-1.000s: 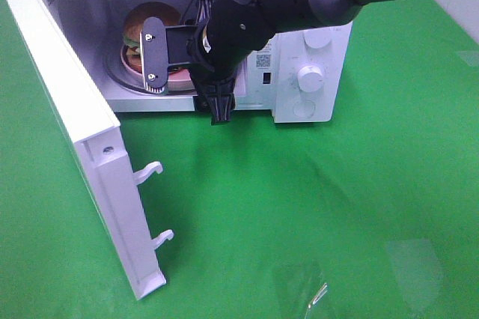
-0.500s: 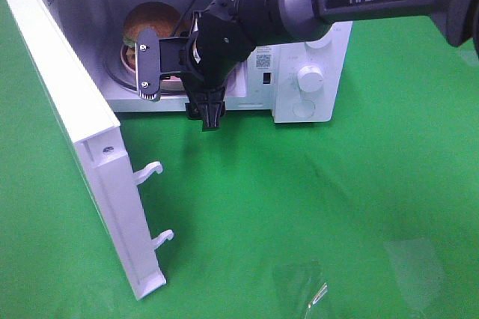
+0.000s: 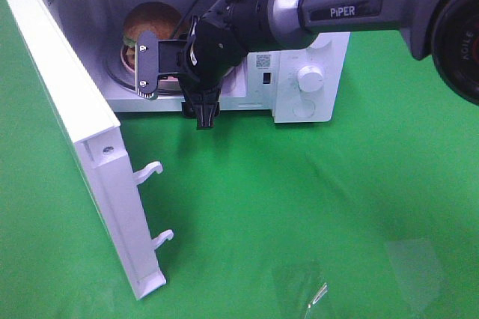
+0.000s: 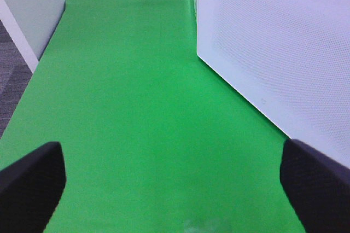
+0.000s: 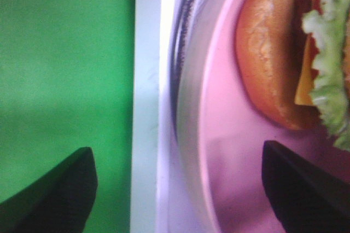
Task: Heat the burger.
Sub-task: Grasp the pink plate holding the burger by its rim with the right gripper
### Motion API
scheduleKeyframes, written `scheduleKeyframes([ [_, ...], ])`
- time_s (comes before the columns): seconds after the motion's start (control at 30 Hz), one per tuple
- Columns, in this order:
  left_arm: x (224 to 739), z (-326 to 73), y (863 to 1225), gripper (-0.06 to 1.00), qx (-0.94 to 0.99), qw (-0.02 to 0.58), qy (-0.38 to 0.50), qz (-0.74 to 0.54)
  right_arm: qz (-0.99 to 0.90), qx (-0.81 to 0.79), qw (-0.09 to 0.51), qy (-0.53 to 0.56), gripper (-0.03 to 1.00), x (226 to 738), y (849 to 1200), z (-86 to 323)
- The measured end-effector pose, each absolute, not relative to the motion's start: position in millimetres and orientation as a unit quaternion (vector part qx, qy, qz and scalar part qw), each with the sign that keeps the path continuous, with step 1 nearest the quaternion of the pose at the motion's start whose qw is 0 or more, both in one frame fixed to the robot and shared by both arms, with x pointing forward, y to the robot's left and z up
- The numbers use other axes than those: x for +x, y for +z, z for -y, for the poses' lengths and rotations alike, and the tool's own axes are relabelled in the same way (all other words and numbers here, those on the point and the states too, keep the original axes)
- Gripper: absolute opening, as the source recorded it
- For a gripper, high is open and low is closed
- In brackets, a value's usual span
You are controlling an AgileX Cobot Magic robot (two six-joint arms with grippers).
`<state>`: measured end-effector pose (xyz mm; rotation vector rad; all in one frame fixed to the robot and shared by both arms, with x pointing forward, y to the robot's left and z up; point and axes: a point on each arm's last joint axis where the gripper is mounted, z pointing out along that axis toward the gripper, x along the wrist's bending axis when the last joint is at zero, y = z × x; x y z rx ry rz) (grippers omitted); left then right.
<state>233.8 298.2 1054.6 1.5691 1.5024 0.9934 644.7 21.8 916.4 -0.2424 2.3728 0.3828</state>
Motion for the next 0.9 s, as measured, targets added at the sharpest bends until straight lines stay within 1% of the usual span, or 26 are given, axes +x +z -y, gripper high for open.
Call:
scheduleKeyframes([
  [0.3,233.8,-298.2,1054.6,0.99,0.611,0.368,0.387,-0.585,-0.916,-0.084,0.363,0.150,0.80,654.3,918.0,-11.7],
  [0.83,233.8,-298.2,1054.6,0.99,0.611,0.368,0.387,-0.585,-0.913,-0.098,0.365,0.151,0.76,656.1,906.9,-13.9],
  [0.9,233.8,-298.2,1054.6,0.99,0.611,0.368,0.387,-0.585,-0.913,-0.098,0.365,0.151,0.72,656.1,906.9,-13.9],
])
